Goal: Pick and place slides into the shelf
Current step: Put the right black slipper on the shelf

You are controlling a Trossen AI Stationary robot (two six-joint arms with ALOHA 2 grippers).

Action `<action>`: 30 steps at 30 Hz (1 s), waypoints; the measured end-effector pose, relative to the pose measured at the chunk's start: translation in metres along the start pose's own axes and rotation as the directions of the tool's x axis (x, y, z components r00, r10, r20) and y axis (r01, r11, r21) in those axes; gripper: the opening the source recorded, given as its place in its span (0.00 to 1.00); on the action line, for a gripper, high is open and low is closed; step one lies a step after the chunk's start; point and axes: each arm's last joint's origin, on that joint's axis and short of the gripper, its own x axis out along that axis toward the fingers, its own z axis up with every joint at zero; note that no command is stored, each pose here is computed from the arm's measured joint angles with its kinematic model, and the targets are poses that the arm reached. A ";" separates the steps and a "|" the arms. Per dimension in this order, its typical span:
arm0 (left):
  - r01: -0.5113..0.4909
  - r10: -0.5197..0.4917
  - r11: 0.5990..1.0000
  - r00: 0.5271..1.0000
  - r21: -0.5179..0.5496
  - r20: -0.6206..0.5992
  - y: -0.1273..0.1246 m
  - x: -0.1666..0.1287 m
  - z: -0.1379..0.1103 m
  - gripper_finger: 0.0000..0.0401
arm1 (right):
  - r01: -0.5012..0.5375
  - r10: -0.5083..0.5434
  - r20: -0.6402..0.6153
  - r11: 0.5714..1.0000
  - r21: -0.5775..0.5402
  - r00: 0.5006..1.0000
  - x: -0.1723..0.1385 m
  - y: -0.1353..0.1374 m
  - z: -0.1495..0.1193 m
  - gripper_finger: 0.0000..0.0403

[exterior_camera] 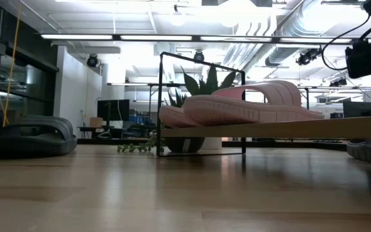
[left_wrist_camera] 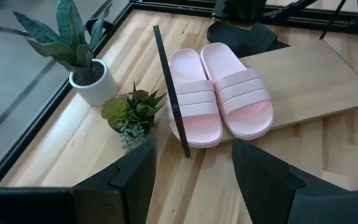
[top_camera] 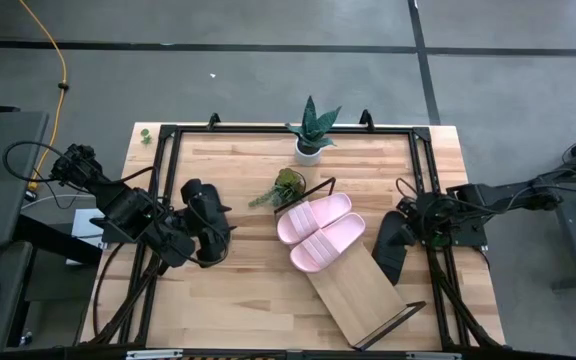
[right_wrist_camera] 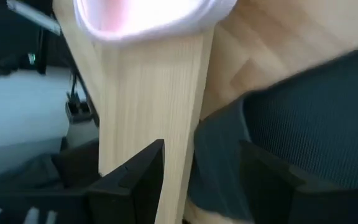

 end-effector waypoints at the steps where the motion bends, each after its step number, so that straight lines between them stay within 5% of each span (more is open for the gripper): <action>1: 0.003 -0.003 1.000 1.000 0.000 -0.002 0.000 0.000 0.000 0.49 | 0.007 -0.007 -0.027 1.000 0.000 1.000 0.000 -0.001 -0.001 0.46; 16: 0.005 -0.005 1.000 1.000 -0.020 -0.004 0.000 0.000 0.000 0.49 | 0.048 -0.050 -0.076 0.998 -0.029 0.996 0.015 -0.017 -0.005 0.46; 26: 0.003 -0.003 1.000 1.000 -0.021 -0.005 0.000 0.000 0.000 0.49 | 0.112 -0.110 0.051 0.992 -0.049 0.993 0.015 -0.020 -0.002 0.46; 30: 0.001 -0.001 1.000 1.000 -0.018 -0.007 0.000 0.000 0.000 0.49 | 0.099 -0.099 0.005 0.994 -0.045 0.995 0.015 -0.020 -0.003 0.46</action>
